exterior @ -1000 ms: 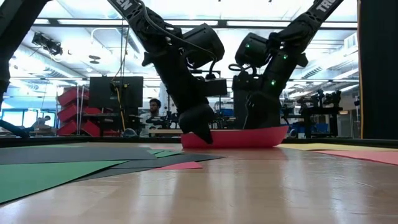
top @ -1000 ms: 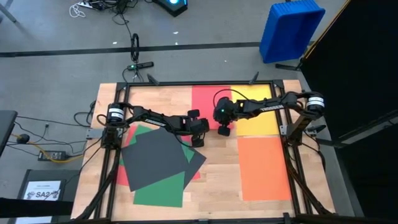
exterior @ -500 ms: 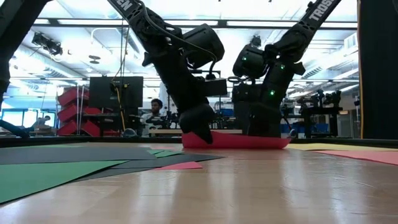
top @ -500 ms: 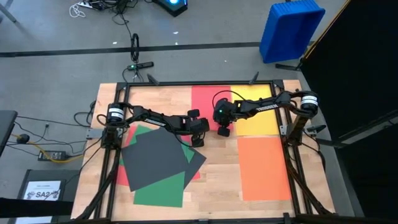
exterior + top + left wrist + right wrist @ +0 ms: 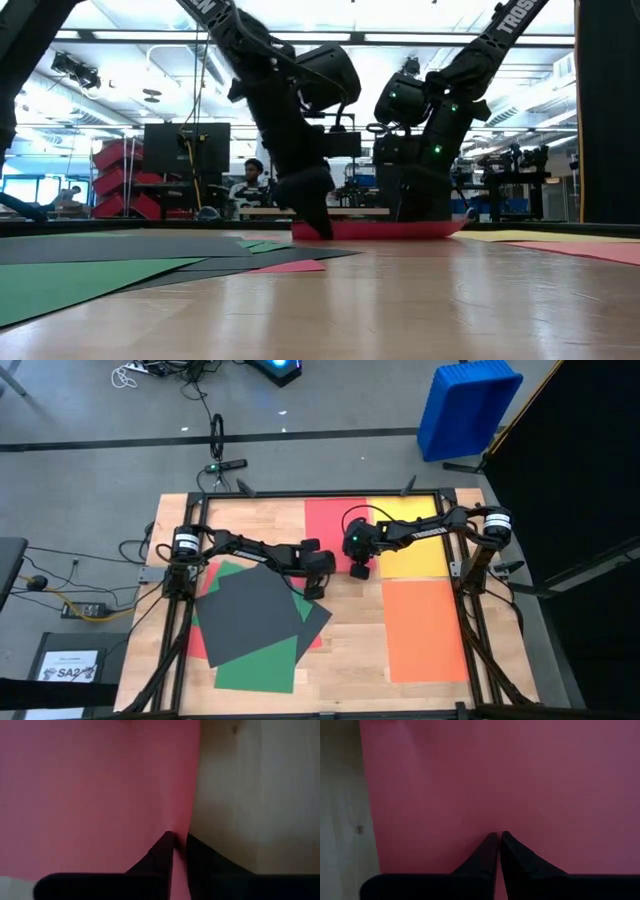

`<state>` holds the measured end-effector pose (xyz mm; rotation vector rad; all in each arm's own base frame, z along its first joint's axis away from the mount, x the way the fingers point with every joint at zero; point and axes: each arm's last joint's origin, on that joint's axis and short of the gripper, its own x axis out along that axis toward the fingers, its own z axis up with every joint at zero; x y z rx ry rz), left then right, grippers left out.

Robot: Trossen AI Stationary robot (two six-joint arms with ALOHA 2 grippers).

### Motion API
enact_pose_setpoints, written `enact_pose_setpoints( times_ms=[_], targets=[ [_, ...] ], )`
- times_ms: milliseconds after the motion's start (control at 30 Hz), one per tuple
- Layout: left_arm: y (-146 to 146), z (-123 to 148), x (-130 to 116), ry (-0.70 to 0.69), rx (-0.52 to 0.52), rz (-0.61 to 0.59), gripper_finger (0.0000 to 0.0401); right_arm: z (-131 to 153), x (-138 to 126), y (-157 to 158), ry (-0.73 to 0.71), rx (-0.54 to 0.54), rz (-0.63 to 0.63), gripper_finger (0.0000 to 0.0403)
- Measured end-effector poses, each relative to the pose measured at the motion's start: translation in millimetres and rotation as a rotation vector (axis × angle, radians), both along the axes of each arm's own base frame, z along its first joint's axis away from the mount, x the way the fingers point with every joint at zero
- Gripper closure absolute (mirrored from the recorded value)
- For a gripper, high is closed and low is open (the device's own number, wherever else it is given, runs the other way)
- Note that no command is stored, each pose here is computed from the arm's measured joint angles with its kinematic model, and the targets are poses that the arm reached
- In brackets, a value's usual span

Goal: Organize paper
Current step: Move the pink colored paper to the top center of the table

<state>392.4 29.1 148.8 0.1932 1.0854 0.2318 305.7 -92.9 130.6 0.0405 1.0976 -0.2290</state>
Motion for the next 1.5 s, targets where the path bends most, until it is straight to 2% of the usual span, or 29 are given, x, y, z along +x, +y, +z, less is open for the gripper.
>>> enact_pose_setpoints(
  times_ms=[200,467,700,933,1167,1500],
  targets=[
    [-1.7,27.7,8.1,0.058,0.012,0.002,0.0348,-0.4,-1.3,-3.0,0.0,0.016,-0.015,0.0403],
    [-1.8,53.4,17.2,0.032,0.017,0.002,0.0334,-1.2,-2.2,-3.1,0.001,0.04,-0.039,0.0403],
    [-8.4,75.2,7.7,0.006,0.031,0.014,0.0334,-2.4,-2.2,-3.0,0.002,0.054,-0.052,0.0403],
    [-13.2,100.7,-4.6,-0.04,0.096,0.071,0.0334,-2.5,-2.3,-3.0,0.003,0.054,-0.053,0.0403],
    [-18.0,101.2,-4.9,-0.064,0.102,0.104,0.0334,-2.7,-2.3,-3.0,0.003,0.054,-0.054,0.0403],
    [-6.7,69.7,-12.2,-0.047,0.134,0.148,0.0334,0.1,-2.4,-3.6,-0.014,0.053,-0.063,0.0403]
  ],
)
